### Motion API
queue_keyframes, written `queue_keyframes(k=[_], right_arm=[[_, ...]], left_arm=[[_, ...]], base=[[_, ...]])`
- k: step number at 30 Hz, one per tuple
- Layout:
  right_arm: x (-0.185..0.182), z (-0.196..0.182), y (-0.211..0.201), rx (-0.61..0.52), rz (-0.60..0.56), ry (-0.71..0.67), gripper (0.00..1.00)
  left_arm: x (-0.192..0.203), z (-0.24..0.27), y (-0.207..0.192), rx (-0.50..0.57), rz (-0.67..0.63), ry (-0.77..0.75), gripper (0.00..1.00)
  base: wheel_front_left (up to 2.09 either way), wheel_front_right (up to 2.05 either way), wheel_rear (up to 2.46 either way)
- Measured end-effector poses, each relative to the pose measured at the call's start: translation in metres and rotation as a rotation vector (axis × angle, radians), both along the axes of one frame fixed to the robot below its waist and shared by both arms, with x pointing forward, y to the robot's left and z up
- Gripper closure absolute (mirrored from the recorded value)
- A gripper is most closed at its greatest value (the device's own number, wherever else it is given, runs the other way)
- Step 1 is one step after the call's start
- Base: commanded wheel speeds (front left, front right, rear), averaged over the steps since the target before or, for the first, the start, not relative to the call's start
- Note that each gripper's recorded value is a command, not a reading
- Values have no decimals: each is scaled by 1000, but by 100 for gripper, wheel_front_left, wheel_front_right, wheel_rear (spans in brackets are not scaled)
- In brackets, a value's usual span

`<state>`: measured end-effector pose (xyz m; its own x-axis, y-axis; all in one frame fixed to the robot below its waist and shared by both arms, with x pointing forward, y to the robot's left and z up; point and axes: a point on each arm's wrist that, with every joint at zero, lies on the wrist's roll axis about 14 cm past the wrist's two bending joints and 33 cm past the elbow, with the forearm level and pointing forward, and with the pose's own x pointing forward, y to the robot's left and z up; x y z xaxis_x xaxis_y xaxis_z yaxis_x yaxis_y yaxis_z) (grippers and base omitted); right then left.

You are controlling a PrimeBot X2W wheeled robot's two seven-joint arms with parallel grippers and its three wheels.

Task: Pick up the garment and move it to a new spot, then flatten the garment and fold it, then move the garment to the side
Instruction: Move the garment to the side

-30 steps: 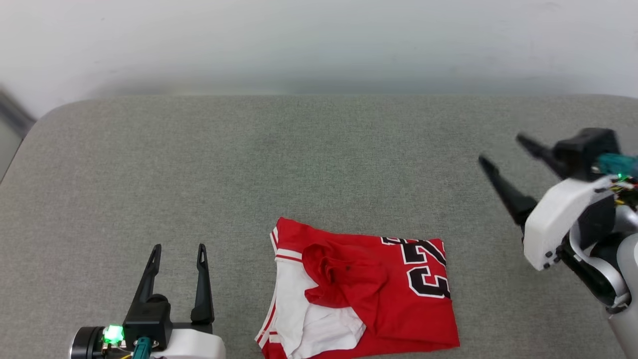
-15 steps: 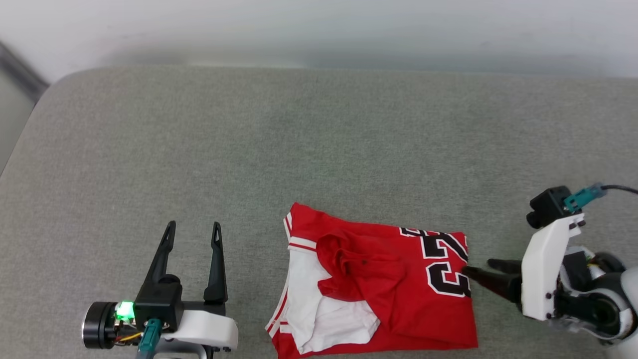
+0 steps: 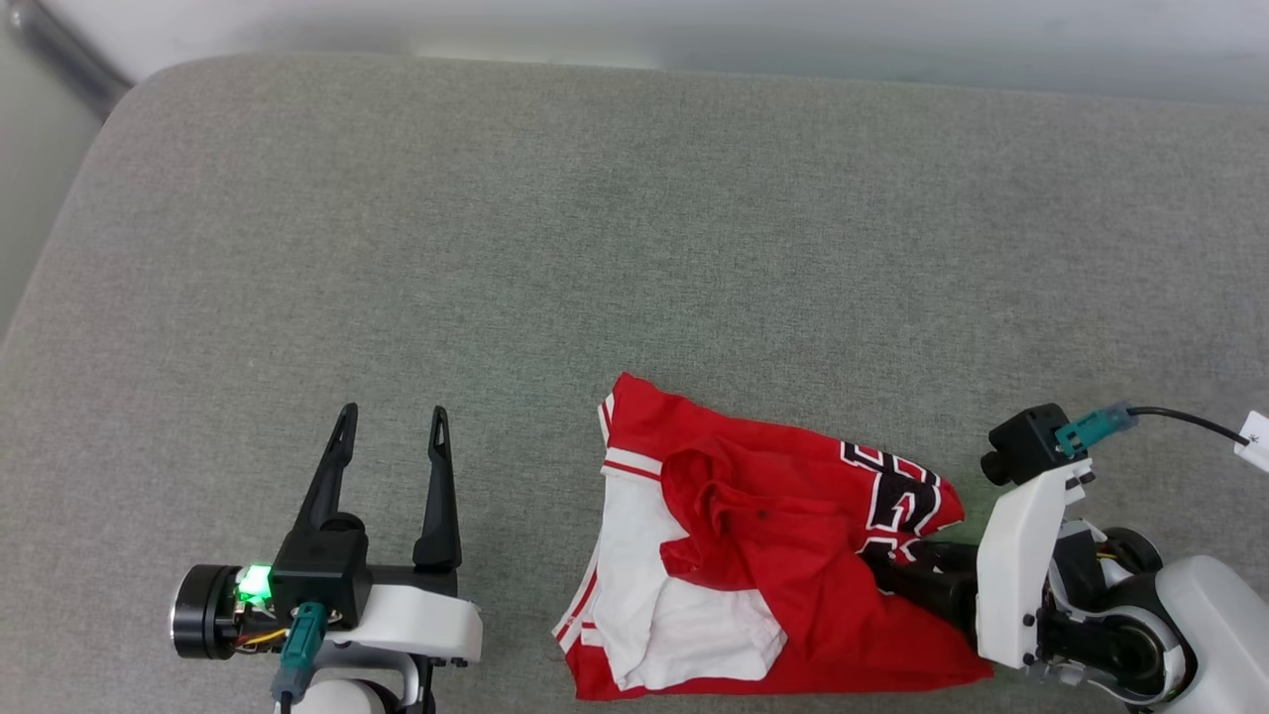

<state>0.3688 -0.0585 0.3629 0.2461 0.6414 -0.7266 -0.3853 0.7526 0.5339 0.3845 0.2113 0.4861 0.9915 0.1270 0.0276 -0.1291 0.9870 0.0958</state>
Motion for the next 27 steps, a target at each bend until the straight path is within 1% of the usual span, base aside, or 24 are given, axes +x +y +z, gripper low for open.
queue_keyframes(k=[4, 7, 10, 12, 14, 19, 23, 27], right_arm=[[4, 6, 5, 4, 17, -35, 100], [13, 19, 4, 5, 16, -104, 100], [31, 45, 0, 1, 17, -218, 100], [39, 66, -2, -9, 38, -303, 100], [42, 81, -8, -45, 73, -376, 100], [48, 119, -38, -133, 94, -517, 100], [49, 136, -77, -205, 42, -562, 100], [47, 138, -124, -285, -52, -562, 100]], left_arm=[[-2, 2, 1, -1, 5, -4, 0], [-6, 5, 2, -3, 8, -14, 0], [-10, 8, 0, -7, 6, -22, 0], [-12, 10, -1, -9, 5, -27, 0], [-13, 9, -3, -14, 1, -25, 0], [-2, 8, -23, -31, -58, -30, 0], [13, 6, -48, -46, -135, -33, 0], [34, 6, -74, -53, -216, -45, 0]], base=[[0, 0, 0], [0, 0, 0], [0, 0, 0], [0, 0, 0], [0, 0, 0], [0, 0, 0], [0, 0, 0], [0, 0, 0]])
